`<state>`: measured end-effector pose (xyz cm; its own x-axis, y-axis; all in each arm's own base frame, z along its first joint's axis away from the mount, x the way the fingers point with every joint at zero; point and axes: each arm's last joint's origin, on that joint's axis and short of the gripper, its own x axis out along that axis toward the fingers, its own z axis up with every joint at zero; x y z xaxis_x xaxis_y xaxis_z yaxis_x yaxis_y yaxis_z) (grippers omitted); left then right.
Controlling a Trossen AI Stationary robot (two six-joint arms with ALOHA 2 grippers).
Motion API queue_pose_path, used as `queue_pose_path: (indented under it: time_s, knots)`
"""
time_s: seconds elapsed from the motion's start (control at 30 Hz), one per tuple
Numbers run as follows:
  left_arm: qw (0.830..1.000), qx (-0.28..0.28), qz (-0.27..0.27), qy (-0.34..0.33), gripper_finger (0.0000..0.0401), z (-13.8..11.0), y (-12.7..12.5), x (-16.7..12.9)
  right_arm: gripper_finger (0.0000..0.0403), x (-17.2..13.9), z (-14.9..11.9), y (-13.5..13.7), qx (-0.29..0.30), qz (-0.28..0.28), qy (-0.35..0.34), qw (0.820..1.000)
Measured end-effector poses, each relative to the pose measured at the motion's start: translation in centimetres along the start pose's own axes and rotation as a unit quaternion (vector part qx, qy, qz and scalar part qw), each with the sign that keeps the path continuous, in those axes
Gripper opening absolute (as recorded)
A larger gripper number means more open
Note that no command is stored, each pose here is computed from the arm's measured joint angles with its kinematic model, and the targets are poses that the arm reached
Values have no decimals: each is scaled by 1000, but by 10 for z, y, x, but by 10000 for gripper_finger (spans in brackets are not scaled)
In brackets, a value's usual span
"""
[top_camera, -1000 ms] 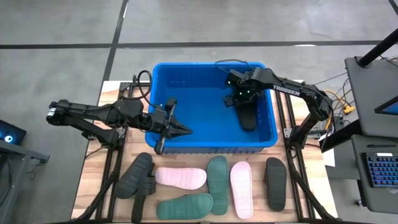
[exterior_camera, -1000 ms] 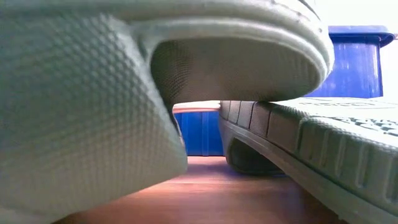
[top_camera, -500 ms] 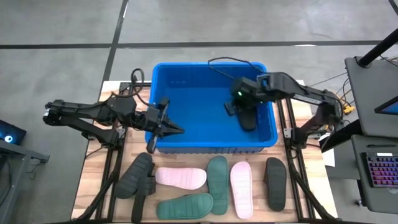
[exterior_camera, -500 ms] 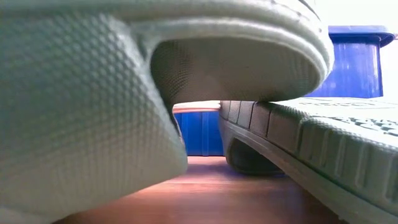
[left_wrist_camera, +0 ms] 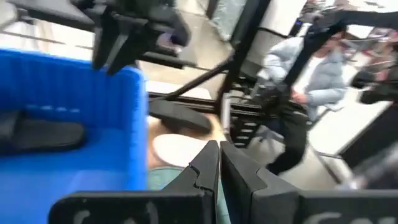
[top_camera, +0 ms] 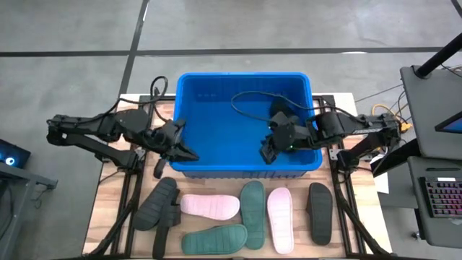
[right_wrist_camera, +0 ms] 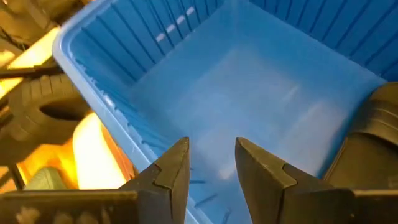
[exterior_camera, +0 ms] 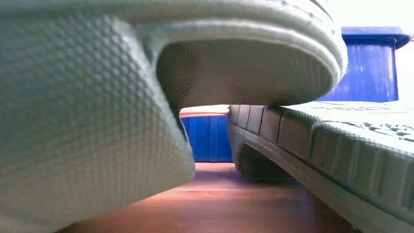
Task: Pick and place slides into bin
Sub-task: Put the black slide into the bin
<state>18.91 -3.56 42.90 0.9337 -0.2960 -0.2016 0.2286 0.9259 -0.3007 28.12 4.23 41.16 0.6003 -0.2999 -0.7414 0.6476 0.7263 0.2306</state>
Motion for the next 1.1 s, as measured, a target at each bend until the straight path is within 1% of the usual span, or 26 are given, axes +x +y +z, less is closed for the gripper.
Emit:
queue_pose_path:
  time_s: [0.03,0.13,0.23,0.3,0.37,0.43,0.53,0.63,0.73,0.83,0.93,1.0,1.1]
  knots:
    - [1000,-1,-13,-1,0,1,-4,-1,118,1,-3,1,-4,0,3,1000]
    - [998,-29,-52,3,0,5,-13,-4,118,4,-9,3,-15,-2,12,1000]
    - [996,-63,-65,22,0,4,-20,-6,118,4,-14,5,-22,0,18,1000]
    - [991,-103,-71,43,0,2,-25,-5,118,4,-15,7,-27,3,18,999]
    - [983,-153,-72,76,0,-5,-28,-5,118,3,-16,8,-32,6,17,999]
    - [971,-197,-66,115,0,-14,-31,-3,118,3,-16,9,-32,8,14,999]
    - [949,-256,-39,179,0,-28,-34,0,118,2,-17,10,-37,9,13,999]
    - [927,-304,-8,219,0,-37,-36,5,118,2,-18,11,-52,9,10,999]
    - [906,-345,20,244,0,-45,-39,14,118,1,-18,11,-59,6,6,998]
    - [887,-373,33,272,0,-53,-45,28,118,1,-18,11,-67,5,4,998]
    - [864,-396,36,309,0,-64,-55,40,118,0,-20,13,-89,8,5,996]
    - [853,-404,45,328,0,-71,-62,48,118,-1,-23,14,-101,12,6,995]
    - [835,-412,72,357,0,-83,-71,59,118,-3,-25,16,-115,17,7,993]
